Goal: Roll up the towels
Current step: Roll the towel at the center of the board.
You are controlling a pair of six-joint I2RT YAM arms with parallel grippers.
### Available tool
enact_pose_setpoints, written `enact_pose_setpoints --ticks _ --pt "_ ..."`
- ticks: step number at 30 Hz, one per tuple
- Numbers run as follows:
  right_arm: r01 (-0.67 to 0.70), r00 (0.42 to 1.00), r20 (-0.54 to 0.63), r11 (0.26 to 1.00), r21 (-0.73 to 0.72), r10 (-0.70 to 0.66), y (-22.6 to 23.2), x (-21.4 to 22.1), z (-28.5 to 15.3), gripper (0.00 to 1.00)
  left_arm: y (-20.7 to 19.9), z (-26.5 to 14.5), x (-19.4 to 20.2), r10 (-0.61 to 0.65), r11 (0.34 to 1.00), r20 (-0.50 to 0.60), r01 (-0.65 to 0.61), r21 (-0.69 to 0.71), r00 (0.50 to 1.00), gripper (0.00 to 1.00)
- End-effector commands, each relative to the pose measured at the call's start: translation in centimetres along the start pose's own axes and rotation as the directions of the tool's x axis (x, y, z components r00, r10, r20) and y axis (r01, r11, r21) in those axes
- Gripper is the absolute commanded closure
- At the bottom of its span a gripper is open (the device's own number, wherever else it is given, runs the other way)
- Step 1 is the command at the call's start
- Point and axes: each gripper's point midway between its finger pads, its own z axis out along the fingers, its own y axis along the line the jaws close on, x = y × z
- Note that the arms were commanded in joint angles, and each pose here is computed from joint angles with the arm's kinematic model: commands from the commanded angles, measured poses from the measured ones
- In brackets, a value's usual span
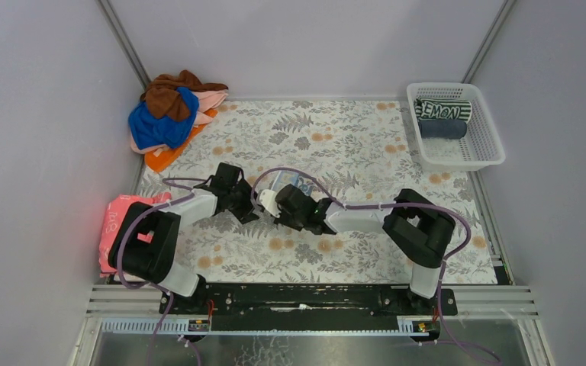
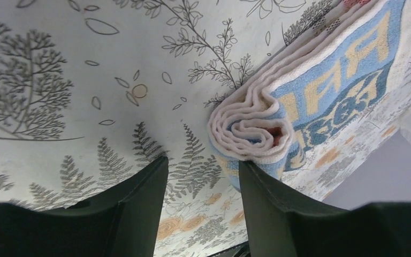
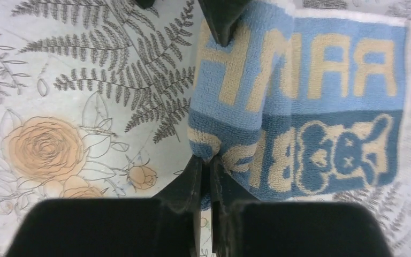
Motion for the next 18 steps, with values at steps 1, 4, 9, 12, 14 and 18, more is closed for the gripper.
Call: enact_pose_setpoints --ticks 1,4,9,12,14,18 --pt "-0.152 0.988 -0.013 0.943 -0.296 0.155 3.1 -0.3 -1.1 0.95 4.3 -0.6 0.1 0.030 0.985 0.031 -0.024 -0.170 0.999 0.46" --pt "-0.257 0.956 0.003 0.839 -0.479 0.294 4.1 -2.5 -2.8 1.00 4.1 -1.8 -0.2 0.046 0.985 0.059 -0.035 -0.171 0.997 0.41" --pt "-0.383 0.864 -0.017 0.635 -0.671 0.504 4.3 -5.5 -4.4 1.00 3.3 -4.5 -0.3 0.070 0.988 0.102 -0.054 -0.145 0.992 0.27" --pt "-0.460 0.773 -0.074 0.475 -0.750 0.631 3.9 -6.4 -4.6 1.00 3.0 -5.9 -0.1 0.080 0.990 0.114 -0.065 -0.126 0.990 0.22" --pt "-0.514 0.712 -0.135 0.380 -0.769 0.689 3.5 -6.3 -4.0 1.00 2.9 -6.4 0.2 0.083 0.992 0.111 -0.071 -0.108 0.990 0.20" --pt "-0.593 0.630 -0.252 0.246 -0.766 0.735 3.3 -4.9 -2.5 0.99 2.6 -6.3 1.0 0.075 0.995 0.077 -0.070 -0.070 0.994 0.18"
